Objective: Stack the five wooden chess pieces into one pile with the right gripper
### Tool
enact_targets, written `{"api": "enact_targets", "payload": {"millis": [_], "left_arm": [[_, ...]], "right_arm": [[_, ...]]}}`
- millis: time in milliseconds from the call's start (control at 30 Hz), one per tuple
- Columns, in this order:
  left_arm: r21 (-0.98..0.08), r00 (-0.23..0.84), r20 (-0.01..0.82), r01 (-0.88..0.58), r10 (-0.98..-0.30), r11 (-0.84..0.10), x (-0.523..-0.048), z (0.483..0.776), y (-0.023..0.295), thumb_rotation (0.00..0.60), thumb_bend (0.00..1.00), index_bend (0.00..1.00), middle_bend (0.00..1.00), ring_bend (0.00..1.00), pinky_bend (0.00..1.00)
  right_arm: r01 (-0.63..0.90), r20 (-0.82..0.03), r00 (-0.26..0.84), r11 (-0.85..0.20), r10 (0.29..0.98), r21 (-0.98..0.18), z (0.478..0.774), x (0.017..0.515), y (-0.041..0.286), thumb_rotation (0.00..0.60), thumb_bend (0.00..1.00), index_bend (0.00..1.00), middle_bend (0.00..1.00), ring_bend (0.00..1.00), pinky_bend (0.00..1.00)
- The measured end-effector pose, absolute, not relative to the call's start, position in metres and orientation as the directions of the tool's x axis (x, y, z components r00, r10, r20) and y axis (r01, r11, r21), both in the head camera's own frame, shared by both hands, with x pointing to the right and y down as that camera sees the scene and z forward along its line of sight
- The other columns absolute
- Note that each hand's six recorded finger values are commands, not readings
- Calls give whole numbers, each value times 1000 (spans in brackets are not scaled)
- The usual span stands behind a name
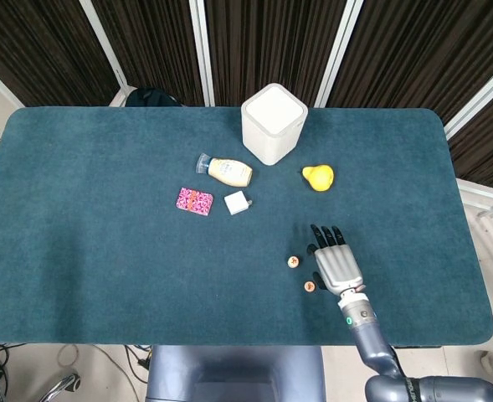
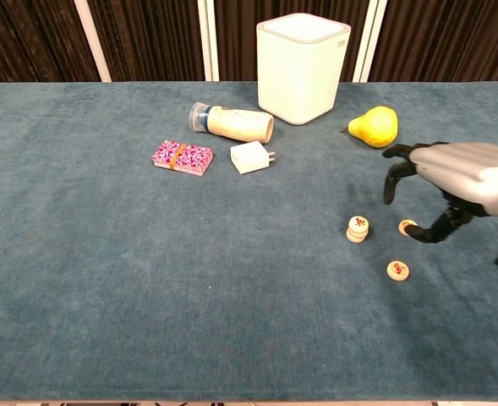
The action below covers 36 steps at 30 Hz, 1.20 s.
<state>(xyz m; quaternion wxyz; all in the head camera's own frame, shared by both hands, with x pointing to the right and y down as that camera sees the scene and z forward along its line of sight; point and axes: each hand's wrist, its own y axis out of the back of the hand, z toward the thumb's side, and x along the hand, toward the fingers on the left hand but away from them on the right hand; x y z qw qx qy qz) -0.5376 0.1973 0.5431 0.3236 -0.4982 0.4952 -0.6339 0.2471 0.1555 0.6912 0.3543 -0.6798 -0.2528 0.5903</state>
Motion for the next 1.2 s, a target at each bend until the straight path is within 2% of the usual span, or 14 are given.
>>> {"api": "enact_targets", "payload": {"millis": [233, 633, 800, 1200], "left_arm": [[-950, -291, 313, -82, -904, -302, -536, 544, 198, 600, 153, 56, 0, 0, 88], [-952, -296, 305, -76, -905, -296, -536, 541, 198, 600, 153, 56, 0, 0, 88], [-953, -297, 304, -77, -905, -294, -536, 541, 198, 600, 153, 56, 0, 0, 88], [-952, -305, 307, -80, -902, -297, -538, 541, 198, 600, 153, 55, 0, 0, 88]], "right_arm": [[-85, -638, 153, -634, 754, -769, 694, 262, 161, 600, 417, 349, 0, 0, 0], [-95, -627, 98, -620, 773, -779, 712, 278, 134, 600, 416, 348, 0, 0, 0], [-94, -642, 88, -635, 762, -767, 721, 280, 135, 600, 416, 348, 0, 0, 0], [-80, -662, 75, -658, 745, -749, 741, 278, 139, 600, 417, 400, 0, 0, 0]]}}
